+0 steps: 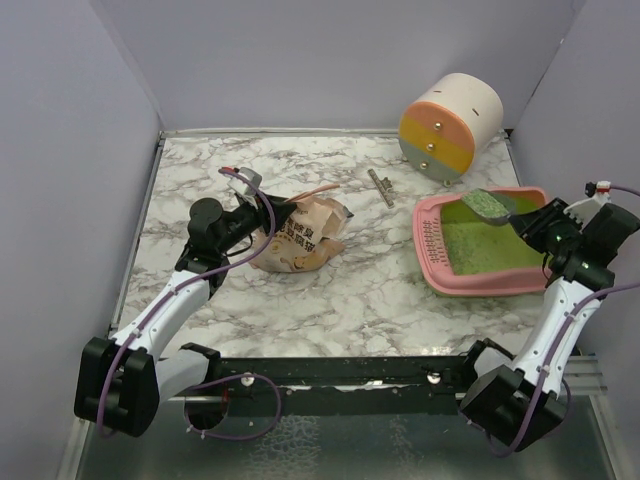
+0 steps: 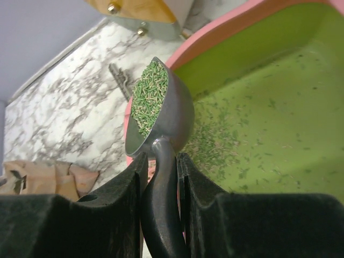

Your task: Fill the litter box with clean litter

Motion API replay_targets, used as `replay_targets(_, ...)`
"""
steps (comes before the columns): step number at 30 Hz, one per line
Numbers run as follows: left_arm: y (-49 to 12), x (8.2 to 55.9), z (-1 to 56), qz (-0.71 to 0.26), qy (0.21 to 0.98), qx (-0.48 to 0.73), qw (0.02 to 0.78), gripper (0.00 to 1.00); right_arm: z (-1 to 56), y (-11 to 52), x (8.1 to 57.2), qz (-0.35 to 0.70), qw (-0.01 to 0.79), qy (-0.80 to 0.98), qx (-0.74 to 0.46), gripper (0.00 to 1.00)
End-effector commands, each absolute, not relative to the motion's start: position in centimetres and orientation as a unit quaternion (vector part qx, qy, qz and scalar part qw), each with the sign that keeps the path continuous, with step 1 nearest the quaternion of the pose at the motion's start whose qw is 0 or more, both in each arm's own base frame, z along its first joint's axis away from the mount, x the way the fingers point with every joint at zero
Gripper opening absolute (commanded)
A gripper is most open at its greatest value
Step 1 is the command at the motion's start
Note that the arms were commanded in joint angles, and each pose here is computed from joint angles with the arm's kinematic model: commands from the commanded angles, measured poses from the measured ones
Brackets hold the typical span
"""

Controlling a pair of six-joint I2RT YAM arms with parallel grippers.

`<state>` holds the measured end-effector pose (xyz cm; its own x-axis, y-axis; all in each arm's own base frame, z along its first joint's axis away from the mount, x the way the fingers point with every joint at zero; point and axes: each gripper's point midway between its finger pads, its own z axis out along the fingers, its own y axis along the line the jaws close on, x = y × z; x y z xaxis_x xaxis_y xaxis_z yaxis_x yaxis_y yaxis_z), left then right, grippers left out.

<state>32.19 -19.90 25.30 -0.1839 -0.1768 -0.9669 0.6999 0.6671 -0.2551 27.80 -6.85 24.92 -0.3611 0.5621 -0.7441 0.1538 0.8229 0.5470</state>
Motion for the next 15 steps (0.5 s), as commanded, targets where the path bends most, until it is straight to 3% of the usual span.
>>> replay_targets(1, -19.9, 32.3, 25.2, -0.367, 0.683, 0.183, 0.605, 0.27, 26.6, -9.4, 26.6, 0.100, 0.537, 0.803, 0.240, 0.01)
replay_targets(15, -20.6, 32.0, 24.7, -0.380, 0.685, 0.188, 0.592, 0.27, 29.1, -13.4, 23.1, -0.102, 0.515, 0.810, 0.263, 0.01)
